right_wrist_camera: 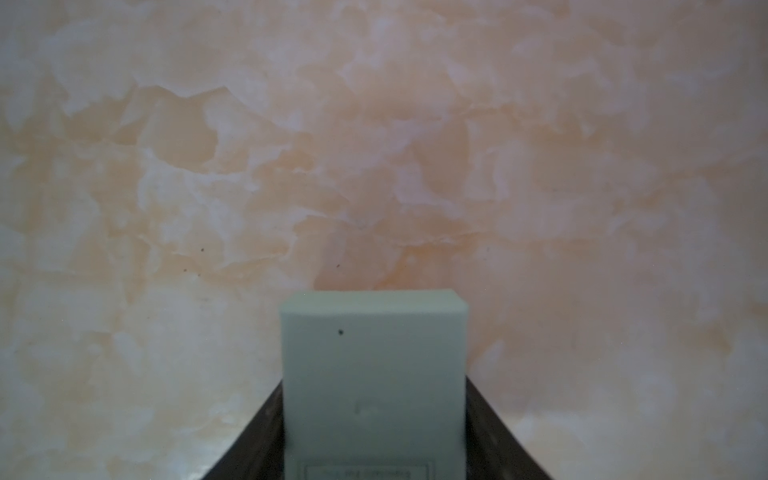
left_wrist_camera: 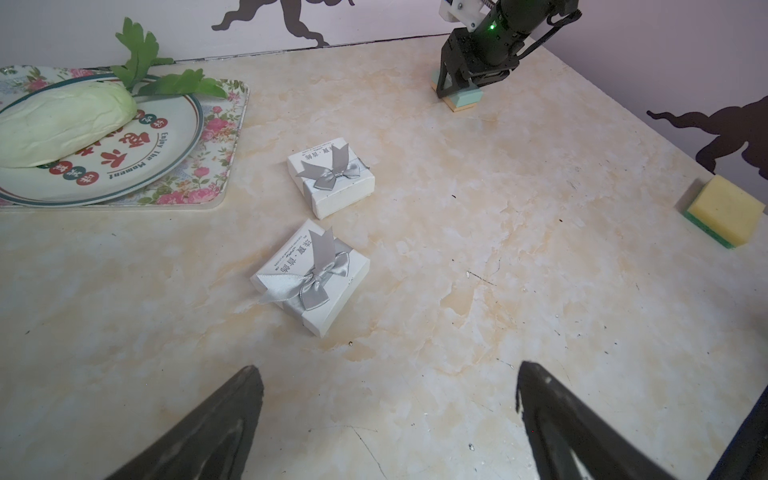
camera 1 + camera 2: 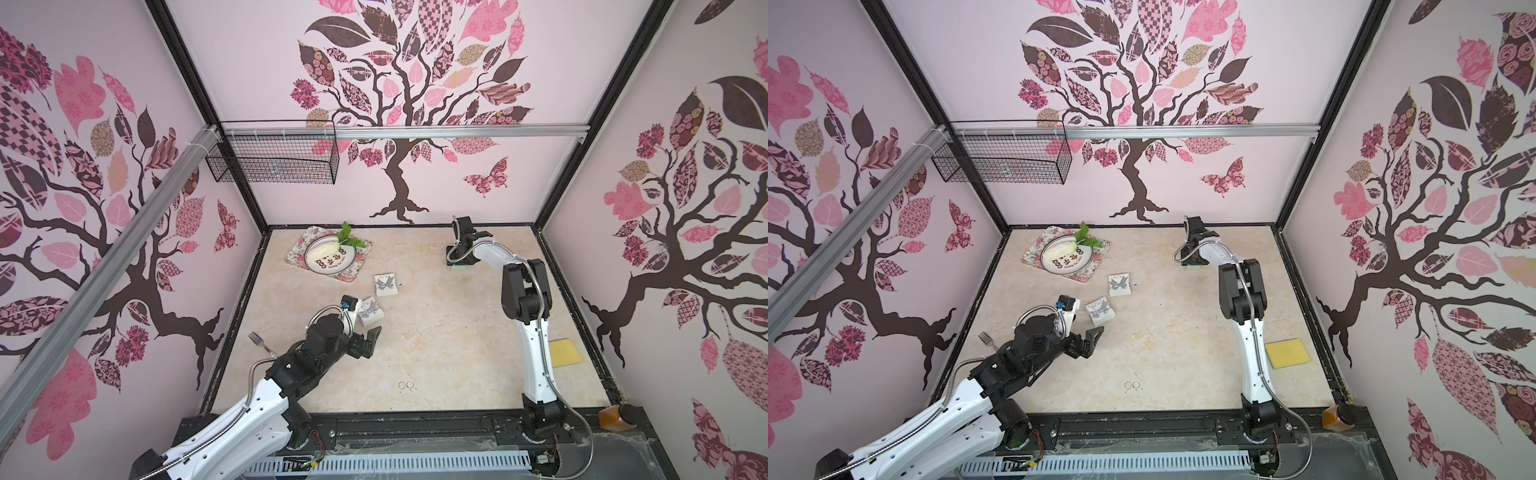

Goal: Take the rings out of the lift-off lid box
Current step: Place the jewelry box at the center of the board.

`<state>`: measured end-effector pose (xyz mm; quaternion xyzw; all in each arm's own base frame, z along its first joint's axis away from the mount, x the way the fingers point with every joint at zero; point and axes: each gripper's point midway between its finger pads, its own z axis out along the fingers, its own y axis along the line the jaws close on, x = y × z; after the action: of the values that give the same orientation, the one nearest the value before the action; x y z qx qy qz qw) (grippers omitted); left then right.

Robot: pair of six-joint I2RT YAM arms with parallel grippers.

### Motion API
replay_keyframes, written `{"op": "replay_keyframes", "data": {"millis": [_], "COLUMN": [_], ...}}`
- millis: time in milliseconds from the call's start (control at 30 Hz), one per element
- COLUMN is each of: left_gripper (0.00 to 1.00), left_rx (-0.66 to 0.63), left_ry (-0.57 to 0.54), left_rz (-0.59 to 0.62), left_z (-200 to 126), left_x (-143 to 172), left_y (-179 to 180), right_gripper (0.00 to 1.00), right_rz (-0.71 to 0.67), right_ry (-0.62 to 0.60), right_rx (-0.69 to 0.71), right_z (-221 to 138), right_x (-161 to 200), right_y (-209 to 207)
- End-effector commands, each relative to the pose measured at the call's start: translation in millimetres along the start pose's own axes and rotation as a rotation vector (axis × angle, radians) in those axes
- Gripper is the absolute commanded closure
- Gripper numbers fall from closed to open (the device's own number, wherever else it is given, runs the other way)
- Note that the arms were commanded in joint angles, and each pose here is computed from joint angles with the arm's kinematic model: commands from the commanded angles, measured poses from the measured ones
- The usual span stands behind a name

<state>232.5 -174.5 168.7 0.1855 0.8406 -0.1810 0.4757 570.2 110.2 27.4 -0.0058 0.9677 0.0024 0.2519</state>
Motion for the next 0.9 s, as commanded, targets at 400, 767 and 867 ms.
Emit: {"op": "replay_keyframes", "data": {"millis": [400, 767, 867], "left_gripper": [0.02, 0.02, 0.02], "left_rx": [-0.026, 0.025, 0.059], "left_ry": [-0.037, -0.067, -0.086], "left_rz": [0.023, 0.074, 0.089], "left_z": [-0.7, -1.4, -3.5], "left_x": [0.1, 2.8, 4.1], "left_y": [6.6, -0.3, -5.5], "right_gripper": [0.00, 0.00, 0.00], "right_rz": [-0.067, -0.190, -0.192], "right_ry": [-0.150, -0.183, -0.156], "right_rx": [-0.002, -0.273, -0.281], "right_z": [-137.1, -188.7, -175.3], "right_x": [-30.7, 41.1, 50.8], "right_y": [25.1, 194.4, 223.3]}}
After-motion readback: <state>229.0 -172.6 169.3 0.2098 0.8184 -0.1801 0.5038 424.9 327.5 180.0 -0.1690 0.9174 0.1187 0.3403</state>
